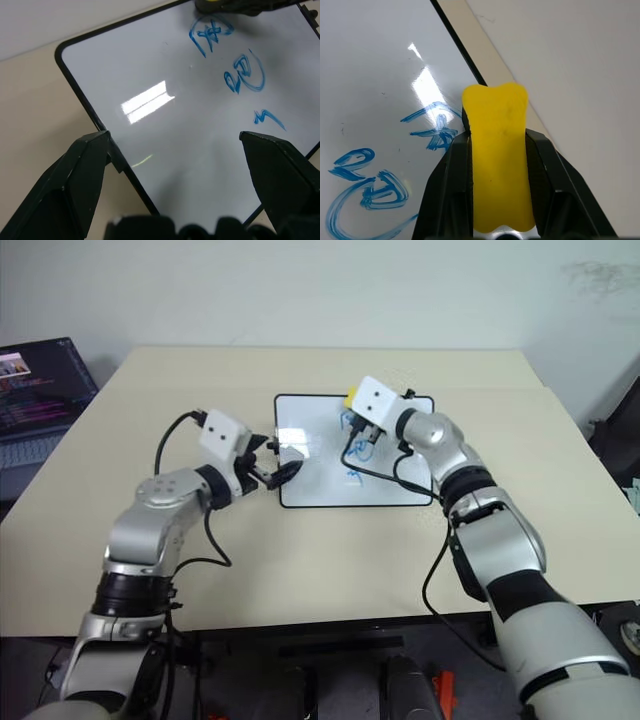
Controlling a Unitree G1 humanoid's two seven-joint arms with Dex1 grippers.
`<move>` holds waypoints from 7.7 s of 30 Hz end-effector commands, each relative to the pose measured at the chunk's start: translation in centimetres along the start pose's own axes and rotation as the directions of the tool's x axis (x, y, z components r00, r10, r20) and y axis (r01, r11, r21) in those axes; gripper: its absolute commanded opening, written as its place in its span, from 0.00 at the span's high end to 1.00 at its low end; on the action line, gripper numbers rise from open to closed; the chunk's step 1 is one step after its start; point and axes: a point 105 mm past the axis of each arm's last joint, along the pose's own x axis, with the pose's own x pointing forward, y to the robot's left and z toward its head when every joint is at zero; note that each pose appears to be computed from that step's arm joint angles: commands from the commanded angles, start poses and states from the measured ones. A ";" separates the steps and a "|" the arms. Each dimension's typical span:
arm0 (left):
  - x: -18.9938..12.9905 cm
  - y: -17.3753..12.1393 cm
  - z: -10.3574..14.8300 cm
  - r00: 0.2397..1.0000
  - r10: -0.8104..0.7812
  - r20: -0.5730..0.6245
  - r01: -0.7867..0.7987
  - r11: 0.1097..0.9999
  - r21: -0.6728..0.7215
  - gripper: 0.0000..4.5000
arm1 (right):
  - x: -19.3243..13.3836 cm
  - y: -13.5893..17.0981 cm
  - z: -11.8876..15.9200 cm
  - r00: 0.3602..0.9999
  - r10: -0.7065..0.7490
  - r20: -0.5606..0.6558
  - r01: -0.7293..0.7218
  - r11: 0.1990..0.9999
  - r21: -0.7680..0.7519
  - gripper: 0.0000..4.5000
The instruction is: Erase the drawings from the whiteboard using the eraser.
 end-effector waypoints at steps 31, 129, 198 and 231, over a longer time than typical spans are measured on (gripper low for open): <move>-0.2 -0.5 2.2 0.998 -0.027 0.056 0.025 0.999 0.040 0.00 | -0.8 -2.9 -1.6 0.987 -0.078 -0.142 0.058 0.989 -0.137 0.77; -0.3 -1.5 2.1 0.997 -0.060 0.054 0.058 0.997 0.046 0.00 | 2.4 3.1 2.9 0.995 0.085 -0.057 -0.097 0.965 -0.244 0.77; -0.1 -1.5 2.0 0.996 -0.063 0.056 0.061 0.997 0.046 0.00 | -2.5 0.7 -6.8 0.914 0.157 -0.374 -0.224 0.964 -0.142 0.77; -0.7 -1.5 1.8 0.998 -0.041 0.054 0.040 0.999 0.038 0.00 | 3.7 5.7 5.1 0.976 0.190 -0.104 -0.210 0.947 -0.242 0.77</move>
